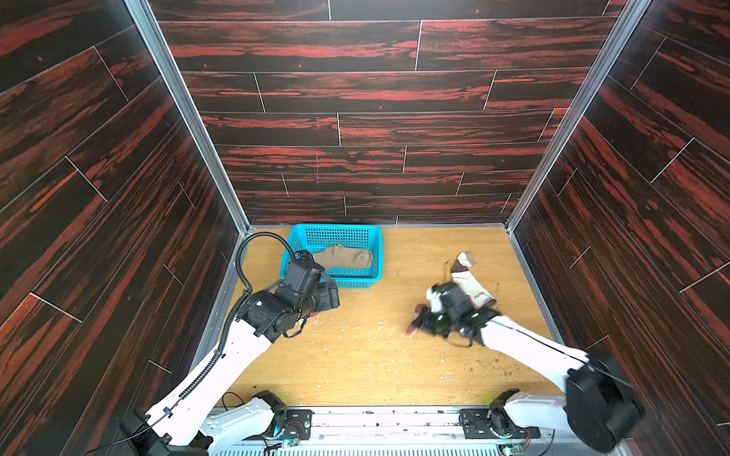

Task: Place the socks together as a pair
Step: Place the sock at the center of the board.

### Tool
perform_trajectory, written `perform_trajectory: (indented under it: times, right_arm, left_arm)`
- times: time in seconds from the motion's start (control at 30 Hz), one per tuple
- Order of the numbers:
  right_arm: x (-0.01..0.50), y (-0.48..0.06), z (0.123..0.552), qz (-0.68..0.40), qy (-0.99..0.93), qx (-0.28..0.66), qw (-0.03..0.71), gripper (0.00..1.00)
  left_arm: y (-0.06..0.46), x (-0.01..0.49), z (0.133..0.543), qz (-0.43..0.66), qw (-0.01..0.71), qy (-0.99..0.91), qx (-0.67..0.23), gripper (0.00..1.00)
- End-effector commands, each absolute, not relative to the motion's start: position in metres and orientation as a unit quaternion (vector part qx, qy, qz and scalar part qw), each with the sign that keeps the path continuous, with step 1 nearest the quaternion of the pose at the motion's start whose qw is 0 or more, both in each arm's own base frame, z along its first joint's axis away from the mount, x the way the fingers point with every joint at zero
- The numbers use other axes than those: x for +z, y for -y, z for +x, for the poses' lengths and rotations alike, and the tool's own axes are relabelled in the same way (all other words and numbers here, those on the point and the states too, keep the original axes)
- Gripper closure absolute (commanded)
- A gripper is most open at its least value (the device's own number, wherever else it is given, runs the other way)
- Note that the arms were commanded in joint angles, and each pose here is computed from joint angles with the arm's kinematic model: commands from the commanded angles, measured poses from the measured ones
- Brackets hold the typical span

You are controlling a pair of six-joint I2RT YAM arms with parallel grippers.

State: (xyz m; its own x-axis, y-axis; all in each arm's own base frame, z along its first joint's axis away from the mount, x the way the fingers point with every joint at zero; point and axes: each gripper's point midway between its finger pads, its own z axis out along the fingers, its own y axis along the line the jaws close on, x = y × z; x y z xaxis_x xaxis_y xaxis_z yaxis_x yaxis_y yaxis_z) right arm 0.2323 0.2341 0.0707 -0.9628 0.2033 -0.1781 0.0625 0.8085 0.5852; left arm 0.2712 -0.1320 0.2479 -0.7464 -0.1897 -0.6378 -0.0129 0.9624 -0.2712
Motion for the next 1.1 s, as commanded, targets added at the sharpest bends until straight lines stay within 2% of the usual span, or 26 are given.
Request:
perform_trajectory:
  times: [0.0,0.3,0.5,0.57,0.7,0.87,0.93,1.07]
  right_arm:
    - [0.095,-0.266,0.252,0.092,-0.918,0.348,0.168,1.00]
    - [0.078,-0.296,0.223,0.073,-0.919,0.377,0.093,1.00]
    - [0.066,-0.279,0.203,0.095,-0.933,0.343,0.049,0.99]
    - [0.064,-0.277,0.196,0.093,-0.939,0.330,0.029,0.93]
    - [0.057,-0.261,0.177,0.102,-0.952,0.288,-0.013,0.64]
    - [0.058,-0.232,0.158,0.114,-0.966,0.229,-0.031,0.40]
    - [0.065,-0.221,0.155,0.114,-0.970,0.215,-0.020,0.35]
    - [0.090,-0.195,0.155,0.127,-0.971,0.201,-0.007,0.35]
  left_arm:
    - [0.122,0.241,0.262,-0.064,0.345,-0.929,-0.115,0.14]
    - [0.118,0.223,0.256,-0.070,0.329,-0.936,-0.106,0.14]
    - [0.116,0.215,0.256,-0.065,0.325,-0.939,-0.094,0.14]
    - [0.117,0.215,0.258,-0.064,0.324,-0.939,-0.093,0.15]
    - [0.123,0.210,0.259,-0.062,0.310,-0.943,-0.100,0.16]
    - [0.132,0.205,0.259,-0.061,0.296,-0.947,-0.108,0.16]
    - [0.137,0.205,0.259,-0.055,0.292,-0.949,-0.107,0.17]
    - [0.162,0.199,0.250,-0.026,0.279,-0.954,-0.110,0.17]
